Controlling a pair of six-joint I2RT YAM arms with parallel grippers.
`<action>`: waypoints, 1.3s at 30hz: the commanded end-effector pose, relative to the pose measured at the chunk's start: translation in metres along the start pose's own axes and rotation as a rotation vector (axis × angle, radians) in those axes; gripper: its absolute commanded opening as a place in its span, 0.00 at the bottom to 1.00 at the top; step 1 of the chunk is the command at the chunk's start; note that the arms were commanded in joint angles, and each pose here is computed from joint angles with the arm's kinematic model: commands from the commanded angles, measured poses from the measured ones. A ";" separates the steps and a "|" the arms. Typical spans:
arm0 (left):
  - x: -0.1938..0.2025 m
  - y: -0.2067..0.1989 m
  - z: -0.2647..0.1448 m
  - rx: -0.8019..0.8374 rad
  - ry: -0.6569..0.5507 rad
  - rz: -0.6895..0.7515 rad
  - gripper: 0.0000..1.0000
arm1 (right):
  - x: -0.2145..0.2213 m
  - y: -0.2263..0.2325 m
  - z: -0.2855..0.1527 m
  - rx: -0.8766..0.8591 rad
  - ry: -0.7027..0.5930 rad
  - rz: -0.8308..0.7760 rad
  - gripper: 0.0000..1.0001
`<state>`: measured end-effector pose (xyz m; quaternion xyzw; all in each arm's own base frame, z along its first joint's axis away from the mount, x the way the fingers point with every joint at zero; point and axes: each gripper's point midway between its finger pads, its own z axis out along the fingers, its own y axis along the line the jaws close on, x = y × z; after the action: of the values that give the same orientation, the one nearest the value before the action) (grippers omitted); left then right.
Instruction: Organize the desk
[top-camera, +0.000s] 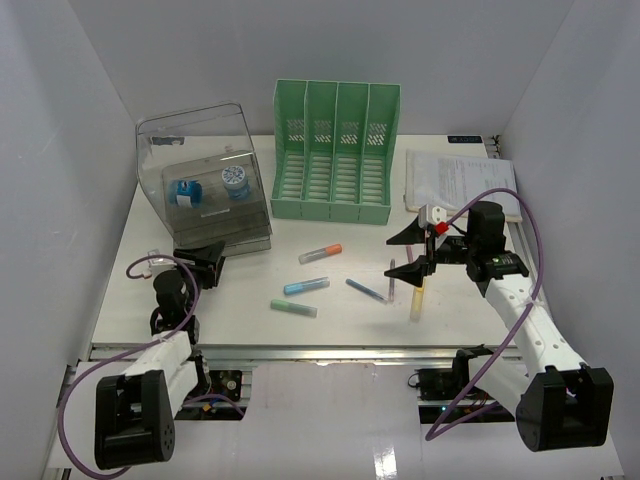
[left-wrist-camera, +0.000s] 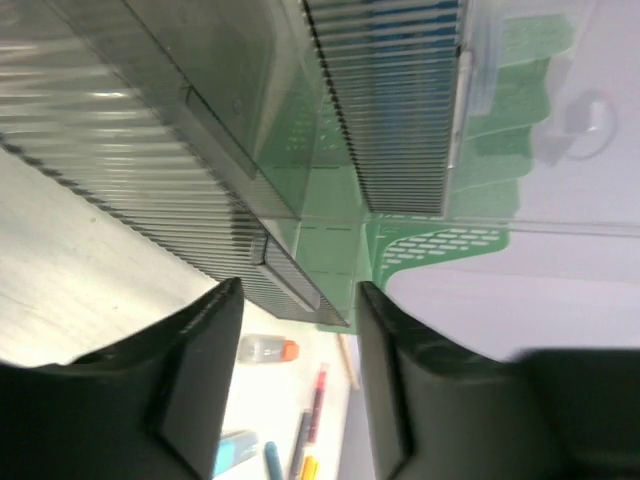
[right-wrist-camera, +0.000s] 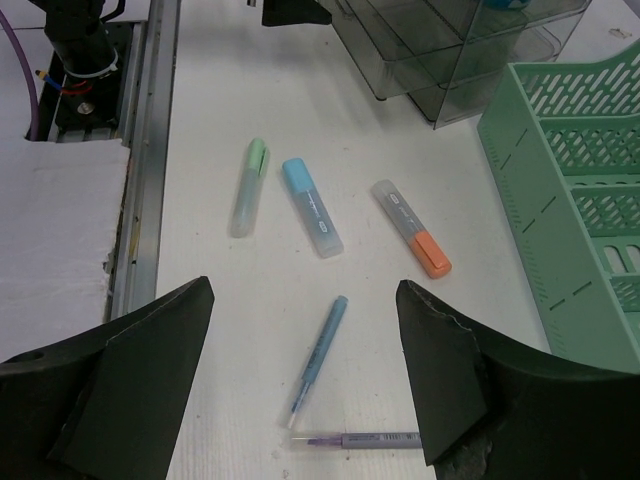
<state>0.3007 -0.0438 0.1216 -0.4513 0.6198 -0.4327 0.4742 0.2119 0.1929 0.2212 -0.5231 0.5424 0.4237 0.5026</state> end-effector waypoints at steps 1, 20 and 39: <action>0.008 0.002 0.002 -0.049 0.068 0.041 0.74 | 0.005 -0.005 -0.001 0.021 0.019 -0.006 0.81; 0.066 -0.039 -0.059 -0.026 0.369 0.122 0.92 | 0.021 -0.025 -0.006 0.111 0.114 0.004 0.82; 0.318 -0.046 -0.063 -0.236 0.827 0.720 0.80 | 0.048 -0.120 -0.089 0.704 0.213 0.258 0.82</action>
<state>0.1724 -0.3494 0.1467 0.0141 0.8873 -0.3908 0.2446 0.3081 0.1021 0.1680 -0.3208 0.7710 0.2487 0.4907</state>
